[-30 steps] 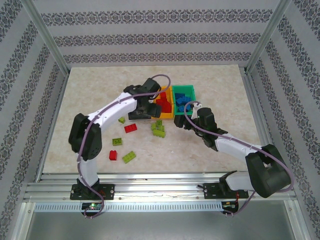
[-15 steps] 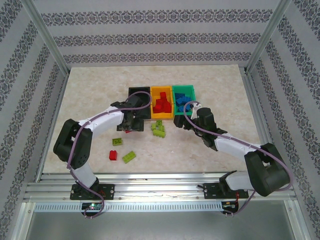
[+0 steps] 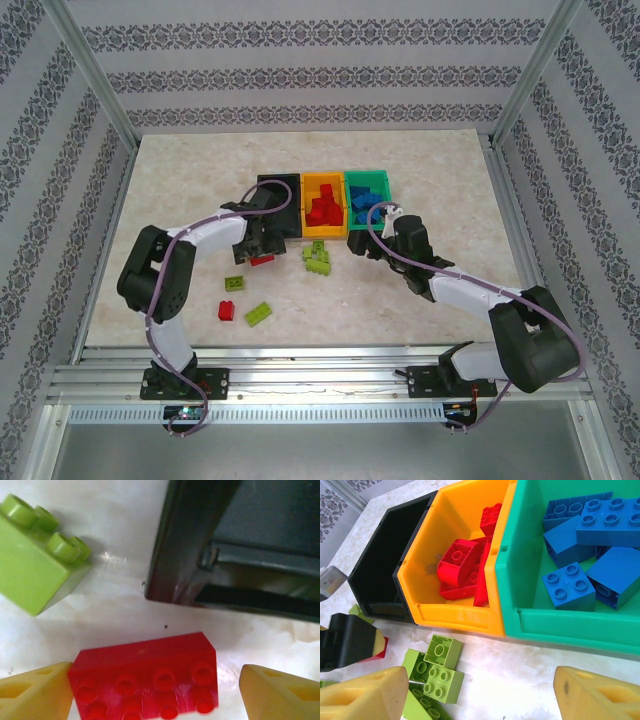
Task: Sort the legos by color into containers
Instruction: Pick up the lego from the center of the table.
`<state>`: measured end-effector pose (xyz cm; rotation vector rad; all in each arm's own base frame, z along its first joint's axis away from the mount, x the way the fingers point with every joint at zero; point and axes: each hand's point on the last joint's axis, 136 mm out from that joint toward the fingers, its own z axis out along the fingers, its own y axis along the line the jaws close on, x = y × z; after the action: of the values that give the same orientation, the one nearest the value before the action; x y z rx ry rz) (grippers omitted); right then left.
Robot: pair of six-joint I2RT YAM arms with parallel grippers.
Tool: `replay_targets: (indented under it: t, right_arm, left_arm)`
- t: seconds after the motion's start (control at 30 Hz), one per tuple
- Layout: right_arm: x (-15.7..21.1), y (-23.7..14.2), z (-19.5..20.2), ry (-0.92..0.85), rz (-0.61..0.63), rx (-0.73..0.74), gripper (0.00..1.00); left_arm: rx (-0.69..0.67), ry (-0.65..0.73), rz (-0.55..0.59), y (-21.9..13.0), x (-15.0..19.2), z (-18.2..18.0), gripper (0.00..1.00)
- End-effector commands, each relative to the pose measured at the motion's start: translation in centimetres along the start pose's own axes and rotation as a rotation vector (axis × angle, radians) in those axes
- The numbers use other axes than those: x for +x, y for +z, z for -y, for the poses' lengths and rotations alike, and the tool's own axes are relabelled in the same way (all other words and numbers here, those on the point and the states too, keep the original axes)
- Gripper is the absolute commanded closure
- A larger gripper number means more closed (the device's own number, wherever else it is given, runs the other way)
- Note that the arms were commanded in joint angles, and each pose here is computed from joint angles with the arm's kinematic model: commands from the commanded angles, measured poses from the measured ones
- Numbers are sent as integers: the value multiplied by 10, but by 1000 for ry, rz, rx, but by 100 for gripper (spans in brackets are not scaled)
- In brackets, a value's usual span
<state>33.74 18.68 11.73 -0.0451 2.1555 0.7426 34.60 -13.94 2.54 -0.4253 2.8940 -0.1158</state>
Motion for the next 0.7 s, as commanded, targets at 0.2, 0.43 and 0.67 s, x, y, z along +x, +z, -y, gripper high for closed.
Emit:
replay_targets:
  t: [0.2,0.43,0.67]
  right_arm:
    - [-3,-1,-6,-17,10,-17,23]
    - [-3,-1,-5,-14,10,-18,23]
    - [-2,0,-5,-12,7,-18,24]
  left_arm:
    - [-42,1,-16,2,-1,-8,31]
    - [19,18,56,-26,-2,-2,35]
    - [143,86,145,-56,-5,40,36]
